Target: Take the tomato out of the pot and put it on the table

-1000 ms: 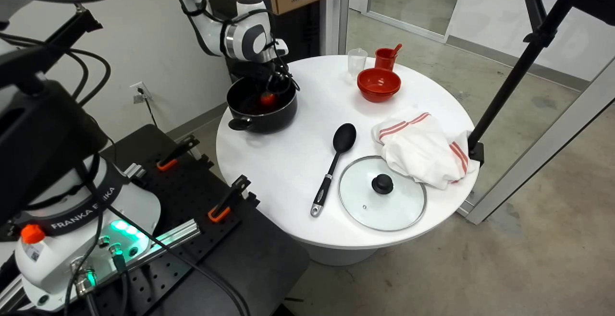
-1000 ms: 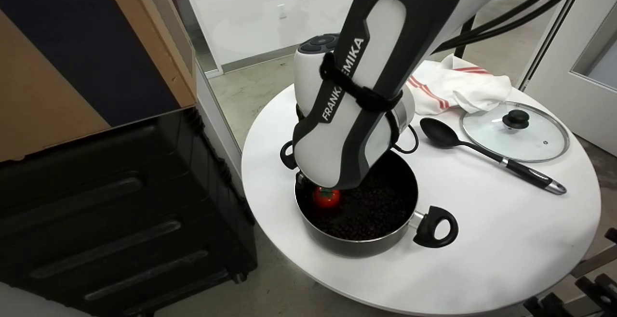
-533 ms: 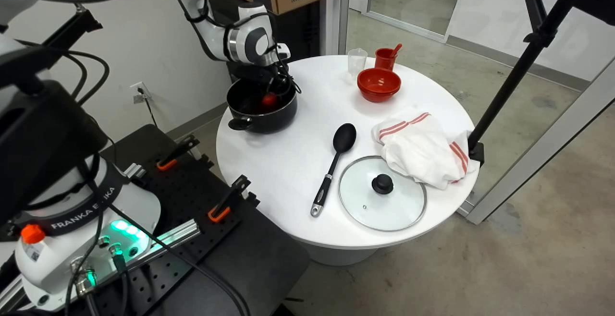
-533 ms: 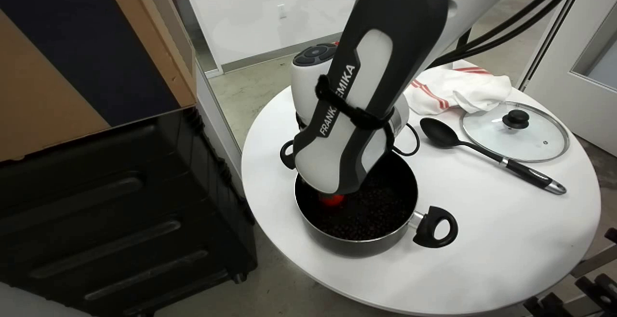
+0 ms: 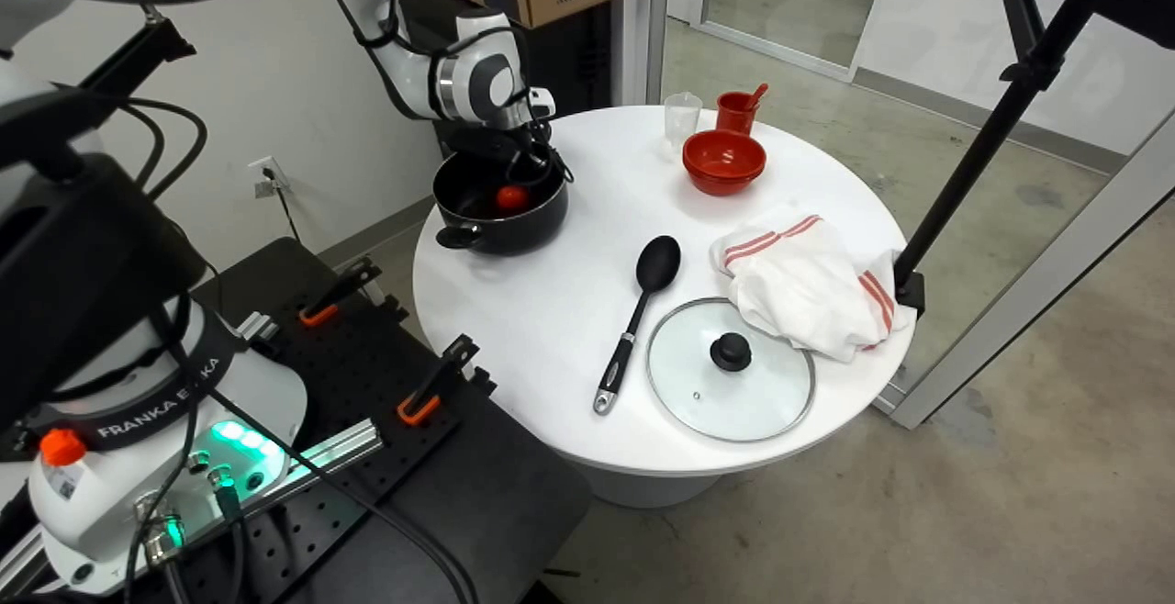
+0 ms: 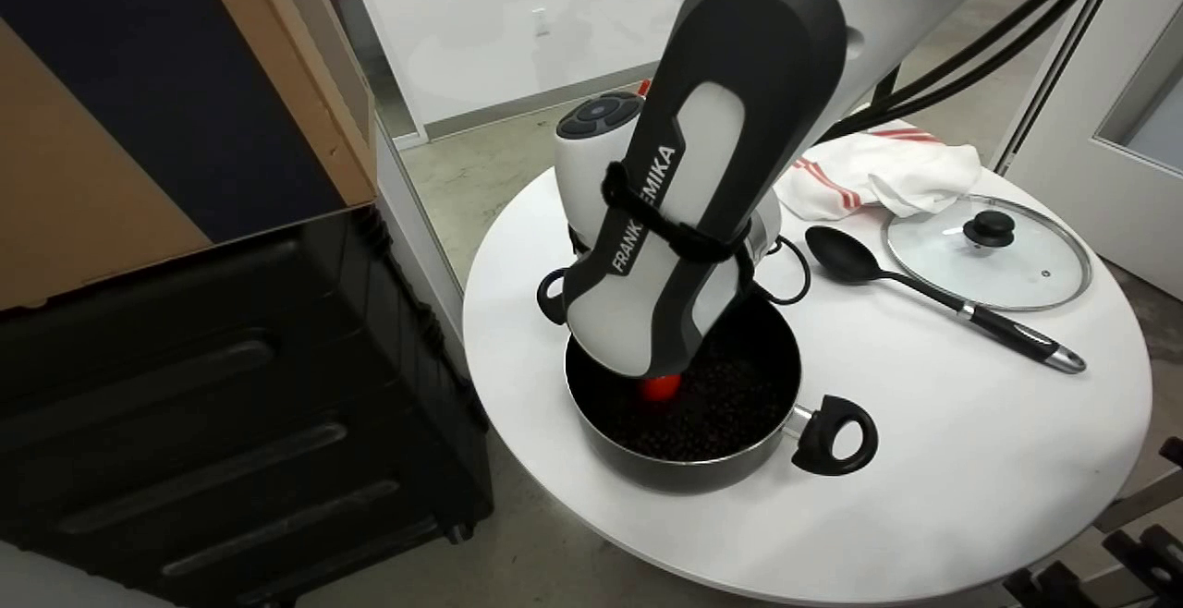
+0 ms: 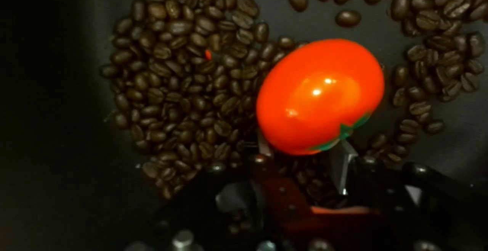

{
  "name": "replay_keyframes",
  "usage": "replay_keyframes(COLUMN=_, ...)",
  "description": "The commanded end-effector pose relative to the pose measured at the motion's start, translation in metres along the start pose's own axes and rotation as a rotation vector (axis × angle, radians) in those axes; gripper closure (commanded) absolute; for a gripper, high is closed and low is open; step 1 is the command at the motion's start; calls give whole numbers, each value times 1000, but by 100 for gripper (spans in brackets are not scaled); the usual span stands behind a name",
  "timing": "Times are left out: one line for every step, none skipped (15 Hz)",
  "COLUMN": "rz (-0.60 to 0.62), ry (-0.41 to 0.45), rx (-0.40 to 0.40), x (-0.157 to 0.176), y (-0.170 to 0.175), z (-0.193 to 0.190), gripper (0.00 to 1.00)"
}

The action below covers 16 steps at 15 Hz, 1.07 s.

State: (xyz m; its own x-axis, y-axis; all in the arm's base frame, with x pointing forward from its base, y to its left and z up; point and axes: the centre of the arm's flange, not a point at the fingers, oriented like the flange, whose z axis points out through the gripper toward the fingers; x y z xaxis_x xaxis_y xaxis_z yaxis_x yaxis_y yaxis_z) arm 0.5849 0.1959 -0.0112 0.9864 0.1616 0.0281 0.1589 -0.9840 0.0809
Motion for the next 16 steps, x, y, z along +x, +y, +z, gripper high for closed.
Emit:
replay_keyframes(rz=22, ry=-26, rx=-23, x=3, y=-5, z=-2, gripper=31)
replay_keyframes(rz=27, ry=-33, rx=-23, x=1, y=-6, z=-6, gripper=26)
replay_keyframes(rz=29, ry=-46, rx=-19, x=-1, y=-5, z=-12, gripper=20)
replay_keyframes(rz=32, ry=-64, rx=-13, x=-6, y=-5, z=-19, gripper=12)
replay_keyframes(rz=33, ry=-77, rx=-11, x=-8, y=-4, z=-25, gripper=5)
replay_keyframes(rz=32, ry=-96, rx=-9, x=-12, y=-4, z=-30, gripper=0)
replay_keyframes(rz=31, ry=-114, rx=-7, x=-15, y=-3, z=-36, gripper=0)
replay_keyframes(rz=32, ry=-129, rx=-6, x=-18, y=-2, z=-41, gripper=0)
replay_keyframes(rz=35, ry=-147, rx=-7, x=-20, y=-1, z=-45, gripper=0)
replay_keyframes(rz=38, ry=-165, rx=-10, x=-22, y=0, z=-49, gripper=0)
replay_keyframes(rz=44, ry=-179, rx=-15, x=-24, y=3, z=-52, gripper=0)
replay_keyframes(rz=48, ry=-195, rx=-21, x=-26, y=5, z=-54, gripper=0)
replay_keyframes(rz=53, ry=-202, rx=-27, x=-27, y=9, z=-55, gripper=0)
replay_keyframes(rz=57, ry=-209, rx=-33, x=-28, y=12, z=-55, gripper=0)
replay_keyframes(rz=63, ry=-215, rx=-38, x=-29, y=15, z=-55, gripper=0)
replay_keyframes(rz=69, ry=-217, rx=-43, x=-29, y=19, z=-53, gripper=0)
